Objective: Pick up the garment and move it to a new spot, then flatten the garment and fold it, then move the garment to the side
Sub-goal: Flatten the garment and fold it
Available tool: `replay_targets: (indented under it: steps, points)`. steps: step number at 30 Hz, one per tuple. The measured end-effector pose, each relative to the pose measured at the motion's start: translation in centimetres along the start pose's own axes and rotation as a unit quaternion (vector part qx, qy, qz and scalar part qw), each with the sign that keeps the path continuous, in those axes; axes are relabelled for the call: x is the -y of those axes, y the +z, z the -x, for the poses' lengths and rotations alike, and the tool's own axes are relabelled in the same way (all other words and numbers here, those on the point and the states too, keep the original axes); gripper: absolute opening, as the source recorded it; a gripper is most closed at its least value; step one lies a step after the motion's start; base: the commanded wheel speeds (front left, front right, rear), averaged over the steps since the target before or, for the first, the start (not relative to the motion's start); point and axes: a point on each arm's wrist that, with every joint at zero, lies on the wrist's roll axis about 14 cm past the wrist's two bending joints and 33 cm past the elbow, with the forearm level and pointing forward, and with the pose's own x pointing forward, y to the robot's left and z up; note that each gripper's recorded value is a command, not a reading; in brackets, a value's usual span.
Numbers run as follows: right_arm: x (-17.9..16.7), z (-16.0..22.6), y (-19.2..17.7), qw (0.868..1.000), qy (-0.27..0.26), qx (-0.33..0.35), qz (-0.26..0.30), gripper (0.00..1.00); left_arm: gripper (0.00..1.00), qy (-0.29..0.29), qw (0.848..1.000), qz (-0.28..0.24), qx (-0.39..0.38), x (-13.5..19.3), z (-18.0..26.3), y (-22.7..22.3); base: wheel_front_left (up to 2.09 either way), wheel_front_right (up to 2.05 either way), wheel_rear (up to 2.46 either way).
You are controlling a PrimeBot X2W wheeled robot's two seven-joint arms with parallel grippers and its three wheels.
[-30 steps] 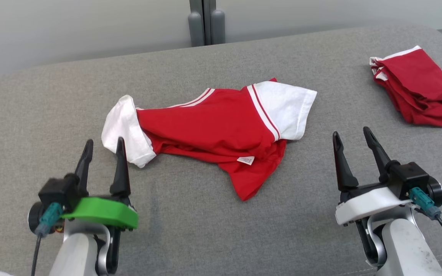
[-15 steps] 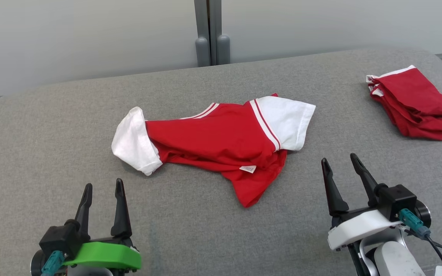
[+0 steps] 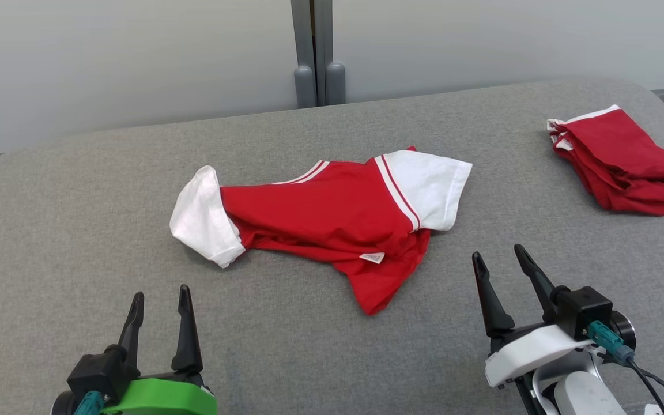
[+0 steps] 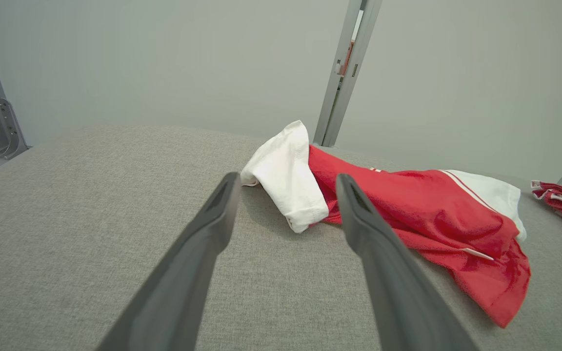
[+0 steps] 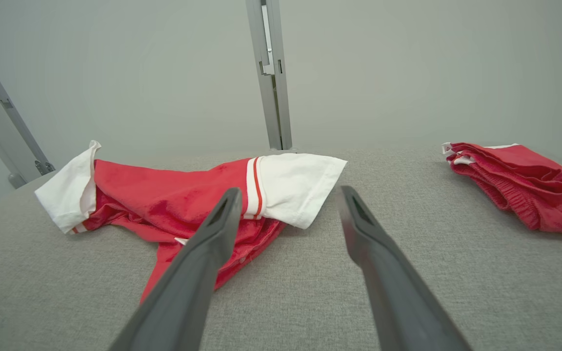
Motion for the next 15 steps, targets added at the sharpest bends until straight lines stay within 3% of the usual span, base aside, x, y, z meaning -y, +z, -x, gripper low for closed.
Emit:
replay_targets:
  steps: [15]
  points:
    - [-0.6,-0.6,-2.6,0.999,0.007,-0.045,-0.020,1.00,1.00,0.011,1.000,0.000,-0.010,-0.5,0.2,-0.6,0.00,0.00,0.00]
